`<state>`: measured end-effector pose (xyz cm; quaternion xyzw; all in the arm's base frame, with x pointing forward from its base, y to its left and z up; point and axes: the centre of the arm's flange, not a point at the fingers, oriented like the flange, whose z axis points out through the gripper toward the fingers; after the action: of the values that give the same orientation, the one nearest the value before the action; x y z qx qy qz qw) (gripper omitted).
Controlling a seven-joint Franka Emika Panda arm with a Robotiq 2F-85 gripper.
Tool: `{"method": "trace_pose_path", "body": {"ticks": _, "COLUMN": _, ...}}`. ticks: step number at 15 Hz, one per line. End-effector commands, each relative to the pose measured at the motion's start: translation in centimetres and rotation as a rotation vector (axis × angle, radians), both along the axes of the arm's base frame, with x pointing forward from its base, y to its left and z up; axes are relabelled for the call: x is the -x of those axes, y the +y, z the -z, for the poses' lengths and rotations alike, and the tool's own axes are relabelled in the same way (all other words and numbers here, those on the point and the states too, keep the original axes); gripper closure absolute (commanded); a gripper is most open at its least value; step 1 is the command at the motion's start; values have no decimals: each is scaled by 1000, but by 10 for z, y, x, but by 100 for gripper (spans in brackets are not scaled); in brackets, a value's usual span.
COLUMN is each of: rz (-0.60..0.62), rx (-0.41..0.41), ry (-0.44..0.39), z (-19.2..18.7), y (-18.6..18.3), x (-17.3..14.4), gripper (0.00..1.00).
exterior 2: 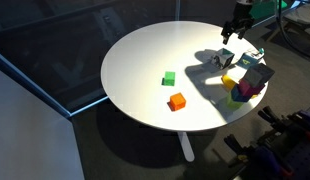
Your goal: Put the furthest toy foam on the closest toy foam
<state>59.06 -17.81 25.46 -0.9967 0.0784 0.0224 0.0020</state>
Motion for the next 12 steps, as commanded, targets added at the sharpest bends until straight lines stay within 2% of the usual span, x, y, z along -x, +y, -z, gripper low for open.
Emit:
{"method": "trace_pose_path", "body": {"ticks": 1, "rz": -36, "rx": -3, "ry": -19, "z": 14, "y": -11, "x": -10, "gripper": 0}}
{"method": "trace_pose_path", "body": {"ticks": 12, "rz": -159, "rx": -10, "ry": -47, "z": 37, "y": -20, "x": -9, "gripper": 0}}
